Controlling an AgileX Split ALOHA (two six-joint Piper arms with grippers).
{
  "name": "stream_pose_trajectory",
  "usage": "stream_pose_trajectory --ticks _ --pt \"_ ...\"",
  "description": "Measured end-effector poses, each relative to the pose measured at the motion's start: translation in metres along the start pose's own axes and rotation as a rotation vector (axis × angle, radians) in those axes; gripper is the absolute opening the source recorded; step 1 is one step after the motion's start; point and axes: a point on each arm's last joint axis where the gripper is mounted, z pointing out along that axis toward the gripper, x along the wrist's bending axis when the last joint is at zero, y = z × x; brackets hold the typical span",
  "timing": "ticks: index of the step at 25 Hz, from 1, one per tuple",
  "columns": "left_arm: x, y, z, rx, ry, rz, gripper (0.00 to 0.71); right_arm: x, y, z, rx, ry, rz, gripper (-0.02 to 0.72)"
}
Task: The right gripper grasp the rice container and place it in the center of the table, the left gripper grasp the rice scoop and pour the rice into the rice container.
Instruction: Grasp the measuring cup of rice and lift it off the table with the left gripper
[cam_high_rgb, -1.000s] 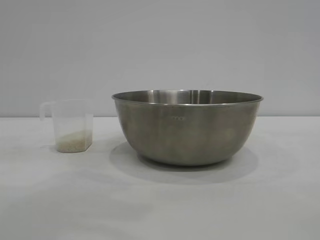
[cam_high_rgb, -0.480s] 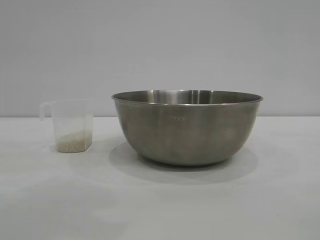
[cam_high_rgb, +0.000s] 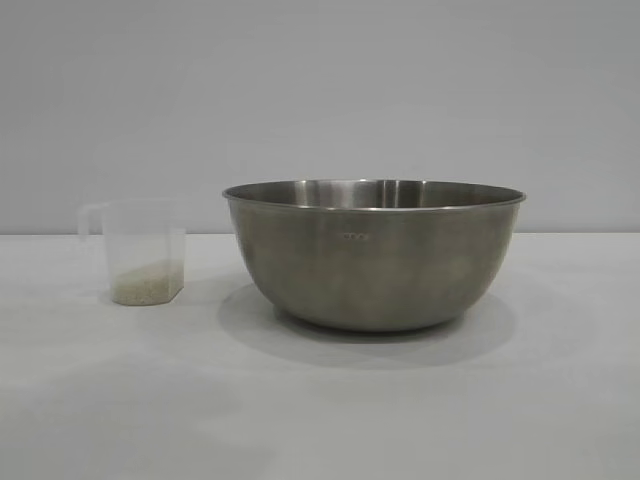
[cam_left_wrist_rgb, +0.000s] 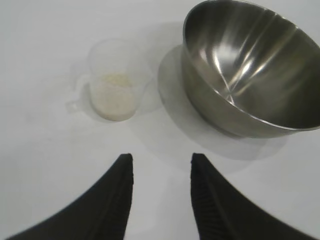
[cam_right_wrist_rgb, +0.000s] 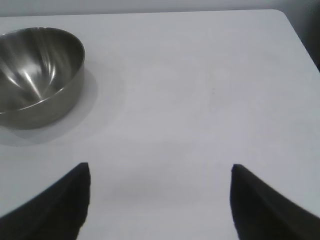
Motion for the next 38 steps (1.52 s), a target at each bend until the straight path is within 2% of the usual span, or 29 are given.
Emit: stream_pose_trajectory --ticks 7,11,15,16,22,24,26,30,34,38 --pt "0.001 0.004 0.026 0.078 -0.024 -0.314 0.249 0.000 0.000 0.000 0.000 0.000 0.000 0.532" --pt "0.000 0.011 0.026 0.064 -0.036 -0.454 0.249 0.000 0.000 0.000 0.000 0.000 0.000 0.532" --pt "-0.003 0.019 0.027 0.055 -0.063 -0.701 0.249 0.000 0.000 0.000 0.000 0.000 0.000 0.532" --pt "-0.006 0.021 0.027 0.062 -0.091 -0.764 0.249 0.000 0.000 0.000 0.000 0.000 0.000 0.532" --pt "-0.034 0.048 0.020 0.139 -0.396 -1.005 0.249 0.000 0.000 0.000 0.000 0.000 0.000 0.532" --pt "-0.041 0.059 0.016 0.162 -0.478 -1.044 0.249 0.000 0.000 0.000 0.000 0.000 0.000 0.532" --pt "-0.048 0.074 0.012 0.151 -0.555 -1.011 0.249 0.000 0.000 0.000 0.000 0.000 0.000 0.532" --pt "-0.060 0.105 0.000 0.081 -0.686 -0.840 0.249 0.000 0.000 0.000 0.000 0.000 0.000 0.532" --pt "-0.067 0.131 -0.010 -0.020 -0.746 -0.647 0.249 0.000 0.000 0.000 0.000 0.000 0.000 0.532" --pt "-0.072 0.143 -0.017 -0.110 -0.751 -0.372 0.249 0.000 0.000 0.000 0.001 0.000 0.000 0.532"
